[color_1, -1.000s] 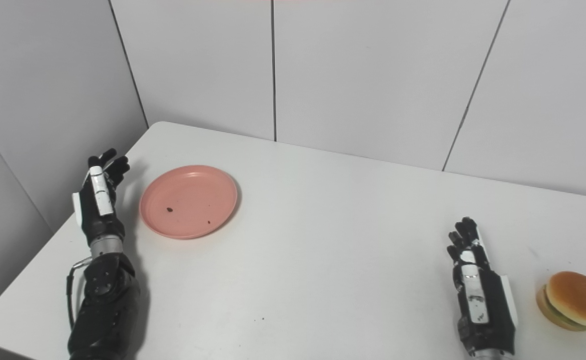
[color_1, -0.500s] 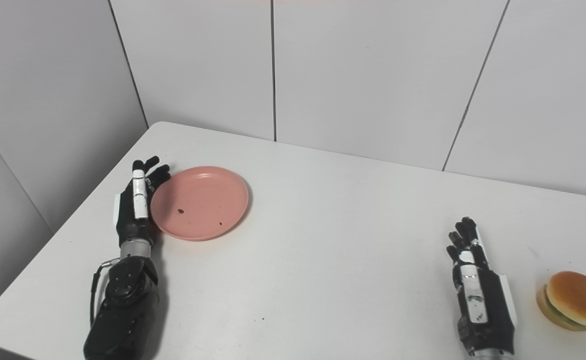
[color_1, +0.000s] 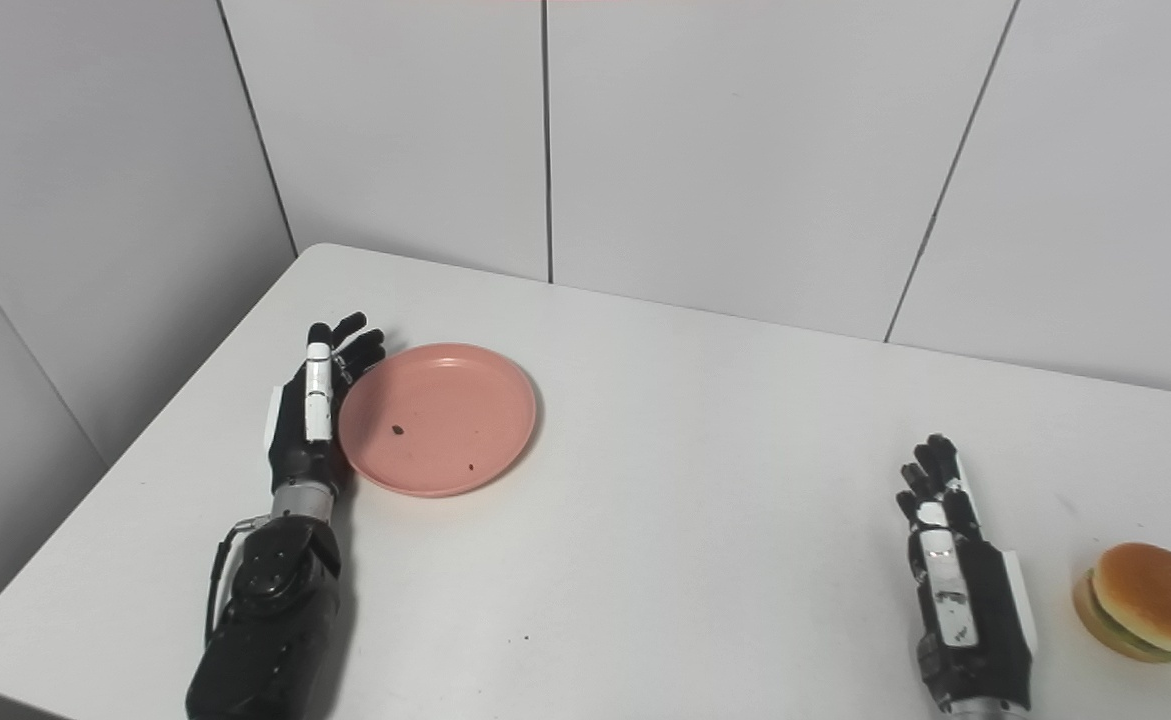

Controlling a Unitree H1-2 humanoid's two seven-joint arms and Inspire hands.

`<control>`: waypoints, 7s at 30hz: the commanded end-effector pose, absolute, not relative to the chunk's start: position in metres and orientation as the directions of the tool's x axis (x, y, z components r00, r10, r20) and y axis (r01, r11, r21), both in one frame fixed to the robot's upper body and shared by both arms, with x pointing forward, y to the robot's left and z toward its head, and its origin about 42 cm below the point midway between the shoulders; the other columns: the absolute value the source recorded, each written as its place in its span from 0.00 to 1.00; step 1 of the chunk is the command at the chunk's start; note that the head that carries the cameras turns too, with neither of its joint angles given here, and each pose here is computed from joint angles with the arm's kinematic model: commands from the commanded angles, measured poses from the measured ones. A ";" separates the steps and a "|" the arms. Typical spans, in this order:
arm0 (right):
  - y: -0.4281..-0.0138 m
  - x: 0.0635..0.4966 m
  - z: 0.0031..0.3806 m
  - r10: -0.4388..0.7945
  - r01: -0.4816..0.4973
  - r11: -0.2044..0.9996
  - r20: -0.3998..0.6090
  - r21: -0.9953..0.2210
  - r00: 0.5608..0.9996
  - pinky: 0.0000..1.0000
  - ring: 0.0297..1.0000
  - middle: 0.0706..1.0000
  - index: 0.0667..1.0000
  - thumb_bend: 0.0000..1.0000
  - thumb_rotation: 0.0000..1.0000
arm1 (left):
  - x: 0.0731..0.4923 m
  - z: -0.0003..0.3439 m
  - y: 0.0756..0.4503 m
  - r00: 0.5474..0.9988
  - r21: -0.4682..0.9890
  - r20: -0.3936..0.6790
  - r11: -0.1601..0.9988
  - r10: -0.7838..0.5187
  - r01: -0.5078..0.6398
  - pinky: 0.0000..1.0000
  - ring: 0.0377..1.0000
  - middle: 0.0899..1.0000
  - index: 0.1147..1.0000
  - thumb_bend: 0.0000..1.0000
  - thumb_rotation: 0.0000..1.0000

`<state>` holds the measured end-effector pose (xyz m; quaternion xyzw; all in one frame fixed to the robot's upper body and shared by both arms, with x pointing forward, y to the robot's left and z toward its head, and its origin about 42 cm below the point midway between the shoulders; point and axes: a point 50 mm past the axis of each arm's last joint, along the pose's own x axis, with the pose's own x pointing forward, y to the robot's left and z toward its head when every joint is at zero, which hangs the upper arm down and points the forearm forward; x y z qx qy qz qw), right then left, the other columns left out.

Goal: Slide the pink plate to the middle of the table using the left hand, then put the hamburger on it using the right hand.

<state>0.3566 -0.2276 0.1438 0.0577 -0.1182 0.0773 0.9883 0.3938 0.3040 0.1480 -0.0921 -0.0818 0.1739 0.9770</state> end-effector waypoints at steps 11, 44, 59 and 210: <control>-0.228 0.349 0.126 0.136 -0.156 0.984 0.209 0.086 0.968 1.00 0.97 0.98 0.97 0.57 0.85 | 0.390 0.149 0.257 0.972 -0.160 0.102 0.968 0.210 -0.192 0.85 0.78 0.74 0.73 0.60 1.00; -0.203 0.347 0.129 0.141 -0.160 0.984 0.206 0.077 0.968 1.00 0.98 0.98 0.98 0.56 0.85 | 0.366 0.137 0.209 0.993 -0.108 0.107 0.992 -0.050 0.062 0.81 0.78 0.75 0.73 0.60 1.00; -0.185 0.346 0.130 0.129 -0.139 0.990 0.225 0.027 0.966 0.96 0.94 0.95 0.98 0.53 0.82 | 0.348 0.130 0.184 0.983 -0.105 0.064 0.978 -0.174 0.181 0.86 0.80 0.76 0.74 0.61 1.00; -0.381 0.370 0.268 -0.225 0.063 0.428 -0.039 -0.902 0.974 0.74 0.87 0.89 0.89 1.00 0.48 | 0.319 0.106 0.153 0.944 -0.093 0.019 0.940 -0.328 0.329 0.96 0.95 0.94 0.92 0.54 1.00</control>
